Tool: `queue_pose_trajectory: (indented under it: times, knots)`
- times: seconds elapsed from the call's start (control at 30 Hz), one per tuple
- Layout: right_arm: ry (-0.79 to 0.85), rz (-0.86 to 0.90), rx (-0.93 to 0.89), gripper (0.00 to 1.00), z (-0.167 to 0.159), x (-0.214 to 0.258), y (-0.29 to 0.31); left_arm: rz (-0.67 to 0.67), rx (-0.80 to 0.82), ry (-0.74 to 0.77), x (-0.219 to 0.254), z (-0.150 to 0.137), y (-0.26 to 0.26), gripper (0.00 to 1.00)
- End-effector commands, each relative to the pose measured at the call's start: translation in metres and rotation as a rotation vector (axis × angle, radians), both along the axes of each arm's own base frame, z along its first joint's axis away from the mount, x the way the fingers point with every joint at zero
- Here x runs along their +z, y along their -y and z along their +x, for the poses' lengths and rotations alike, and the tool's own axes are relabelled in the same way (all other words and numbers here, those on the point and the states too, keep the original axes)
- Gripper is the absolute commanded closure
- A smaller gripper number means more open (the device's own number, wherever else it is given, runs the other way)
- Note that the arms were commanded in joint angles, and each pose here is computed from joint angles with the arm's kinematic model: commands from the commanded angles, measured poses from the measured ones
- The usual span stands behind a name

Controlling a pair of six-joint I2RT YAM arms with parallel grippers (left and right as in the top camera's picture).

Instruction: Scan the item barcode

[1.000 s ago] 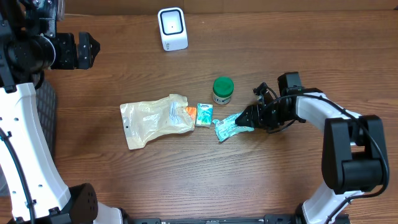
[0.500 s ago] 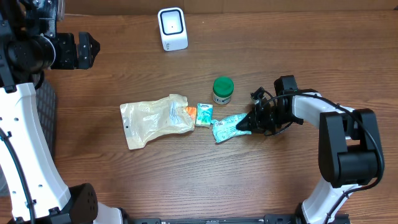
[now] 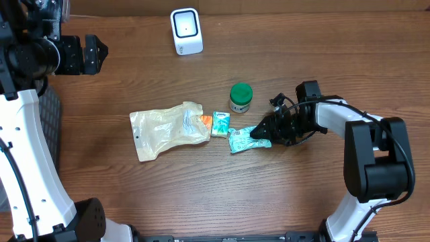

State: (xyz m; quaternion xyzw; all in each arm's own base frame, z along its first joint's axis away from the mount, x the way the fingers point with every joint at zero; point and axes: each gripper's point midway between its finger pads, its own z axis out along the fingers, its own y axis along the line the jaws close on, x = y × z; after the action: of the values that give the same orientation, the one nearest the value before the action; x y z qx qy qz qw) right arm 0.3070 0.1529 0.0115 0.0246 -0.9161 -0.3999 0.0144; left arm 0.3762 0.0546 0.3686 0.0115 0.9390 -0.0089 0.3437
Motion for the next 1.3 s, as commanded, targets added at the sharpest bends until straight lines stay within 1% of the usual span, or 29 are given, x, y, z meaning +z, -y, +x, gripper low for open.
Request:
queue_pose_trajectory:
  times: [0.0, 0.03, 0.1, 0.17, 0.33, 0.47, 0.53, 0.6, 0.73, 0.93, 1.17, 1.27]
  knots:
    - [0.032, -0.059, -0.007, 0.49, 0.012, -0.005, 0.009, 0.002, -0.017, 0.011, 0.003, -0.001, 0.002, 0.00]
    - [0.037, -0.058, -0.011, 0.48, 0.014, -0.005, 0.011, 0.003, -0.016, 0.011, 0.003, -0.001, 0.001, 0.01]
    - [0.049, -0.057, -0.023, 0.43, 0.020, -0.002, 0.014, 0.002, -0.017, 0.011, 0.003, -0.001, 0.002, 0.00]
    - [0.056, -0.057, -0.029, 0.42, 0.023, -0.002, 0.015, 0.002, -0.016, 0.011, 0.003, -0.002, 0.002, 0.00]
    - [0.040, -0.057, -0.017, 0.42, 0.019, -0.006, 0.011, 0.002, -0.017, 0.011, 0.003, -0.001, 0.002, 0.00]
    - [-0.007, -0.039, 0.023, 0.44, 0.007, -0.016, -0.003, 0.002, -0.017, 0.011, 0.003, -0.001, 0.002, 0.00]
    - [-0.033, -0.041, 0.030, 0.49, 0.002, -0.019, -0.005, 0.002, -0.016, 0.011, 0.003, -0.002, 0.002, 0.01]
    - [-0.059, -0.044, 0.028, 0.57, -0.003, -0.019, -0.004, 0.002, -0.016, 0.011, 0.003, -0.001, 0.002, 0.00]
    - [-0.074, -0.046, 0.027, 0.68, -0.007, -0.020, -0.003, 0.002, -0.017, 0.011, 0.003, -0.001, 0.002, 0.00]
    - [-0.074, -0.045, 0.027, 0.95, -0.007, -0.020, -0.003, 0.003, -0.017, 0.011, 0.003, -0.001, 0.002, 0.00]
    - [-0.082, -0.041, 0.028, 0.96, -0.008, -0.015, -0.003, 0.003, -0.017, 0.011, 0.003, -0.001, 0.002, 0.00]
    - [-0.081, -0.019, 0.027, 0.96, -0.010, -0.002, -0.006, 0.003, -0.017, 0.011, 0.003, -0.001, 0.002, 0.01]
